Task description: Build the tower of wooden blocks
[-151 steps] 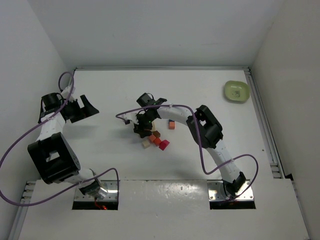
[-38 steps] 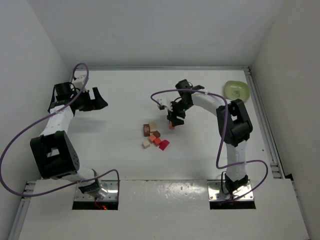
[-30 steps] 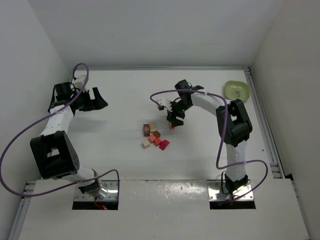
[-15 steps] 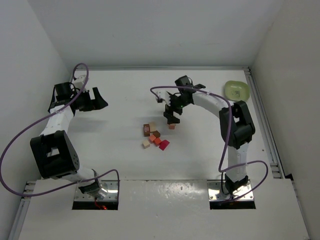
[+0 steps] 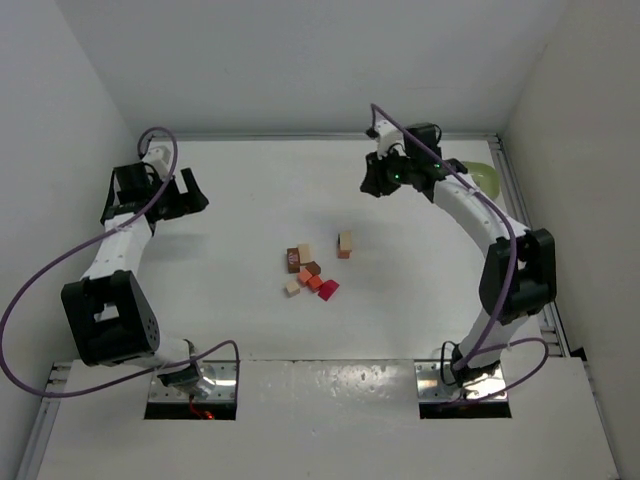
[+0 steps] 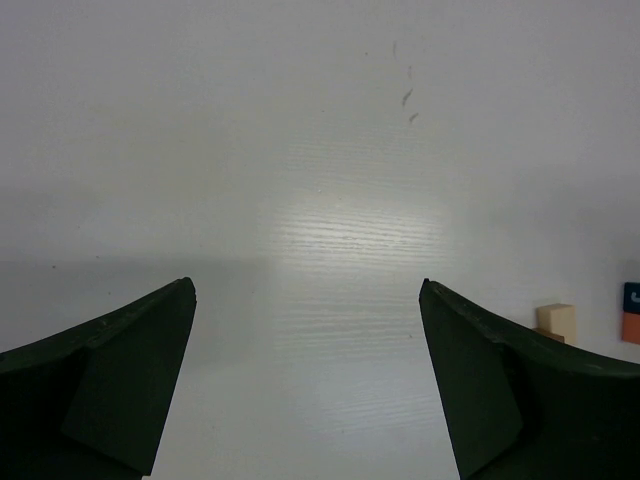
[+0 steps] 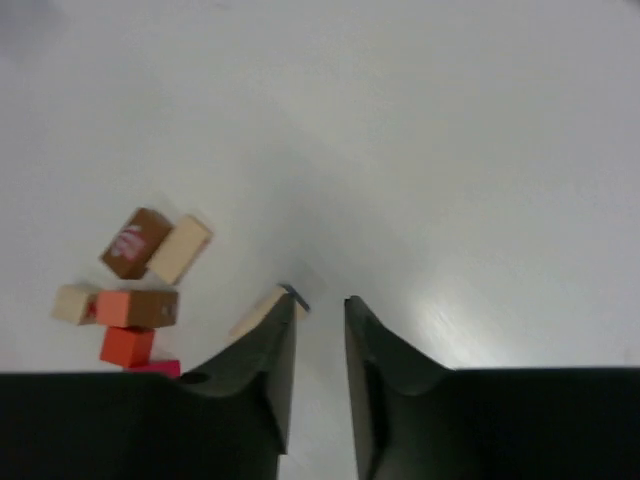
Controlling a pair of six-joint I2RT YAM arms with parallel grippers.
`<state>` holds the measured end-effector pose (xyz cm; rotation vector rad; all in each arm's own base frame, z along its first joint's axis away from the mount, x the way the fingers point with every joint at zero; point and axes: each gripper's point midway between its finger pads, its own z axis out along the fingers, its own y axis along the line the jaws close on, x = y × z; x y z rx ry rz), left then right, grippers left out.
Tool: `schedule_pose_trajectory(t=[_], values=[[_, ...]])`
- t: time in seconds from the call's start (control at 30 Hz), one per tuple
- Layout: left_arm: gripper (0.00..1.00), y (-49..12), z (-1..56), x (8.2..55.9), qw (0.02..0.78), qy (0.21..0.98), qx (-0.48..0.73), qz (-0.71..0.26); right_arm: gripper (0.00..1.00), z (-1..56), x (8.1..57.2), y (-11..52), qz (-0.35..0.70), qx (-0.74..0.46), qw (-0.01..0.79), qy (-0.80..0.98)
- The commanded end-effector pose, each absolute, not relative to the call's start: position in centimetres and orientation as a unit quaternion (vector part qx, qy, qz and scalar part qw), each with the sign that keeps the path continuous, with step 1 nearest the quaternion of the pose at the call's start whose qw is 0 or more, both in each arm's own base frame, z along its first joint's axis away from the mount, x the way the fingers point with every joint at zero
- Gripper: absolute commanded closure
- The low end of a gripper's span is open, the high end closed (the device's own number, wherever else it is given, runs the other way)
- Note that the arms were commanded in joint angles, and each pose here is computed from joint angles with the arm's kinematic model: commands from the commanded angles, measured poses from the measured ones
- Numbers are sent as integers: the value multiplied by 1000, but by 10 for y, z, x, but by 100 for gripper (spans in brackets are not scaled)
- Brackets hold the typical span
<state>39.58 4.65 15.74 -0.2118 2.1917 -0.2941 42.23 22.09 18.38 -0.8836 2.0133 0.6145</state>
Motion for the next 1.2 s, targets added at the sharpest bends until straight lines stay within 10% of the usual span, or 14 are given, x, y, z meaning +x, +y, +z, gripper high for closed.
schedule_pose_trajectory(t=[0.0, 0.43, 1.17], values=[[0, 47, 173, 403, 465, 874, -97, -98, 78, 118, 423, 165, 199, -119, 329, 915], [0, 36, 174, 407, 464, 877, -75, -96, 100, 32, 380, 158, 186, 49, 189, 963], [0, 36, 159, 407, 447, 886, -79, -91, 77, 5, 377, 198, 138, 16, 178, 974]])
